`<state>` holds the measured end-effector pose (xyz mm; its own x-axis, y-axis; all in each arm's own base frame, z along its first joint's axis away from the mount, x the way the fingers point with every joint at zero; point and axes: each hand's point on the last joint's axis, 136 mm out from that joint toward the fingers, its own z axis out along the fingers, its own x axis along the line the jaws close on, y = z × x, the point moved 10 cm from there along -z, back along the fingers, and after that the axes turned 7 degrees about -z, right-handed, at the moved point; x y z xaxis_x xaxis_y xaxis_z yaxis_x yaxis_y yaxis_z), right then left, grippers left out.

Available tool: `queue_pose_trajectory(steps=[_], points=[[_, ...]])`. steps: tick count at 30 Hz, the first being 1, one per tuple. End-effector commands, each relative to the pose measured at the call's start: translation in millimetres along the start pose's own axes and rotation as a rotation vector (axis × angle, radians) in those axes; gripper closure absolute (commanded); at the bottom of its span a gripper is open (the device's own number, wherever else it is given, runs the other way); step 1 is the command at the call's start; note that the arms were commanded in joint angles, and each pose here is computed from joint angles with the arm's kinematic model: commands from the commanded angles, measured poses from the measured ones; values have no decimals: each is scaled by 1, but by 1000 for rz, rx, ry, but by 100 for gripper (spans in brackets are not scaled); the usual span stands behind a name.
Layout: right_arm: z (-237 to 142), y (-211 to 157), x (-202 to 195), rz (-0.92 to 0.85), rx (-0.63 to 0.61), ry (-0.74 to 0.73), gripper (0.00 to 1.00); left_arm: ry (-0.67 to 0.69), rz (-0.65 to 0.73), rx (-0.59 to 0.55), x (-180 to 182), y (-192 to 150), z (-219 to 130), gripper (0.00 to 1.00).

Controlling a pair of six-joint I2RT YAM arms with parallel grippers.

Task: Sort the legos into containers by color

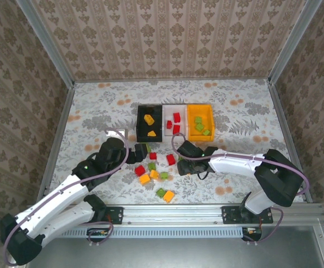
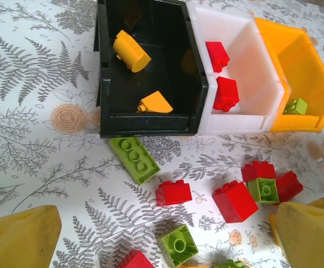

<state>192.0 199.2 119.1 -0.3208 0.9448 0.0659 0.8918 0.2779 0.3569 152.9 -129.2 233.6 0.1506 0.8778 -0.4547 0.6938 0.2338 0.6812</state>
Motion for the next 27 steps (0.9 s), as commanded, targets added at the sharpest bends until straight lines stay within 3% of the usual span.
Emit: queue_pose_trajectory(steps=[1,7,14,21,27], points=[[-5,-5,-4,-3,12,8,48,15,-29,29,8,-6,1,0],[-32,-3,-5,-24,-40,44,67,23,-44,59,13,-10,3,0],[-79,47,18,-116,-168,156,70,64,-67,90,25,-21,0,0],[-68,142,59,-156,-284,205,71,84,-105,109,37,-32,-5,0],[-32,207,75,-124,-313,172,70,104,-111,158,42,-40,-2,0]])
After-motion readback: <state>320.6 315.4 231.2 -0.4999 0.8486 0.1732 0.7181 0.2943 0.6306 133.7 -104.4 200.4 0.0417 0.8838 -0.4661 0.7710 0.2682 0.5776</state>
